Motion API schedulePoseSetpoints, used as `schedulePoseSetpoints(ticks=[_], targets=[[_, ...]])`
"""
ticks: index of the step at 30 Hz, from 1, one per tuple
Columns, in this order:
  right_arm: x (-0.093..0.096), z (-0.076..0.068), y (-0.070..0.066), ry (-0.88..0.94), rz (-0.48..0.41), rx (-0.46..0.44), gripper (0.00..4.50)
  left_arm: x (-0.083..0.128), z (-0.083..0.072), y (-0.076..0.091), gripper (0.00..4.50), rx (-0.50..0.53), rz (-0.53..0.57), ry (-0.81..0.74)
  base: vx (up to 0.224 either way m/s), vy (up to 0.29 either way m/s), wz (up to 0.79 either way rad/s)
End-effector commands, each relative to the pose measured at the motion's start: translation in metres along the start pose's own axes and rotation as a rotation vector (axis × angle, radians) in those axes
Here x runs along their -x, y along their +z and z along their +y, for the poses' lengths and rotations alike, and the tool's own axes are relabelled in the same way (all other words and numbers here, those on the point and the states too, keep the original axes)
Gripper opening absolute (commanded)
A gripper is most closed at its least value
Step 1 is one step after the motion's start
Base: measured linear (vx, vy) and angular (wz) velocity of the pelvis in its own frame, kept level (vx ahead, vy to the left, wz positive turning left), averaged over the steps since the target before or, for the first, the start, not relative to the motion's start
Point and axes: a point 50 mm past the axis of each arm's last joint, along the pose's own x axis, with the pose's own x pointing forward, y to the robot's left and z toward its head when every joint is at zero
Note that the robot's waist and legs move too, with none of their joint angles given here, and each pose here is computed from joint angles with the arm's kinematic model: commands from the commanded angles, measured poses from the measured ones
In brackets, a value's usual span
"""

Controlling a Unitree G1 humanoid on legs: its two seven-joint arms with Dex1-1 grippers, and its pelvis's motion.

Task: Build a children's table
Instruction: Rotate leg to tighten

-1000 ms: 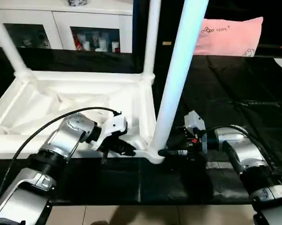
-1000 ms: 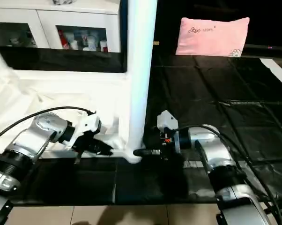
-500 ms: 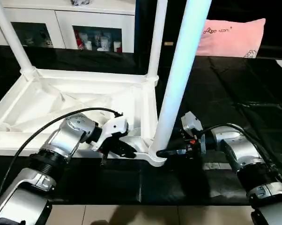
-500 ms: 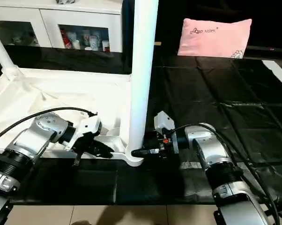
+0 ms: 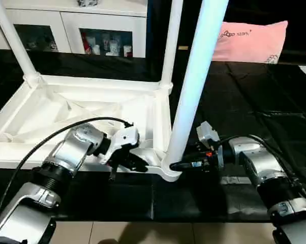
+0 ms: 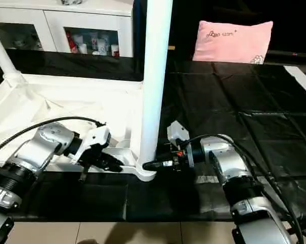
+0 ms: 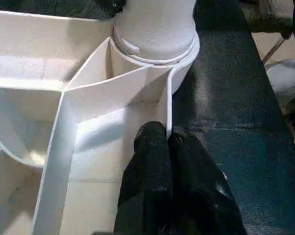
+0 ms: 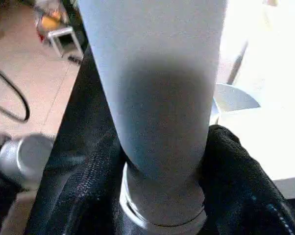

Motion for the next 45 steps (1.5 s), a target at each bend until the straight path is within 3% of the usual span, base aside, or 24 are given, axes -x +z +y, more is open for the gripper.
schedulePoseSetpoints(ticks=[1, 4, 6, 8, 9, 10, 12, 17, 18, 23, 31, 32, 38, 45], targets=[[-0.012, -0.006, -0.005, -0.109, -0.037, -0.083, 1.96, -0.019, 0.000, 0.005, 0.00, 0.023, -0.031, 0.020, 0.000, 0.000, 0.00], [-0.026, -0.015, -0.011, -0.275, -0.028, -0.127, 1.96, -0.028, 0.010, 0.008, 0.00, 0.068, -0.045, 0.135, 0.000, 0.000, 0.00], [-0.047, -0.024, -0.016, -0.435, -0.028, -0.212, 1.96, -0.041, 0.024, 0.017, 0.00, 0.138, -0.069, 0.281, 0.000, 0.000, 0.00], [-0.055, -0.026, -0.016, -0.482, -0.031, -0.247, 1.96, -0.045, 0.029, 0.021, 0.00, 0.161, -0.081, 0.331, 0.000, 0.000, 0.00], [-0.074, -0.030, -0.012, -0.559, -0.041, -0.306, 1.96, -0.052, 0.038, 0.033, 0.00, 0.204, -0.122, 0.431, 0.000, 0.000, 0.00], [-0.074, -0.030, -0.012, -0.559, -0.041, -0.306, 1.96, -0.052, 0.038, 0.033, 0.00, 0.204, -0.122, 0.431, 0.000, 0.000, 0.00], [-0.097, -0.034, -0.002, -0.647, -0.042, -0.359, 1.96, -0.059, 0.048, 0.051, 0.00, 0.251, -0.184, 0.544, 0.000, 0.000, 0.00], [-0.108, -0.038, 0.012, -0.674, -0.080, -0.344, 1.96, -0.062, 0.052, 0.058, 0.00, 0.244, -0.176, 0.588, 0.000, 0.000, 0.00], [-0.105, -0.039, 0.013, -0.680, -0.087, -0.331, 2.52, -0.061, 0.053, 0.056, 0.00, 0.240, -0.169, 0.592, 0.000, 0.000, 0.00], [-0.083, -0.042, 0.005, -0.707, -0.102, -0.287, 3.03, -0.052, 0.051, 0.040, 0.00, 0.205, -0.127, 0.573, 0.000, 0.000, 0.00], [-0.045, -0.042, -0.003, -0.710, -0.125, -0.197, 3.60, -0.040, 0.045, 0.020, 0.00, 0.183, -0.080, 0.517, 0.000, 0.000, 0.00], [-0.025, -0.038, -0.004, -0.641, -0.139, -0.131, 3.66, -0.035, 0.042, 0.016, 0.00, 0.172, -0.077, 0.474, 0.000, 0.000, 0.00], [0.012, -0.026, -0.003, -0.480, -0.086, -0.041, 4.35, -0.027, 0.033, 0.009, 0.00, 0.108, -0.041, 0.334, 0.000, 0.000, 0.00], [0.029, -0.015, 0.005, -0.315, -0.027, 0.052, 4.47, -0.017, 0.016, 0.004, 0.00, 0.009, 0.010, 0.117, 0.000, 0.000, 0.00]])
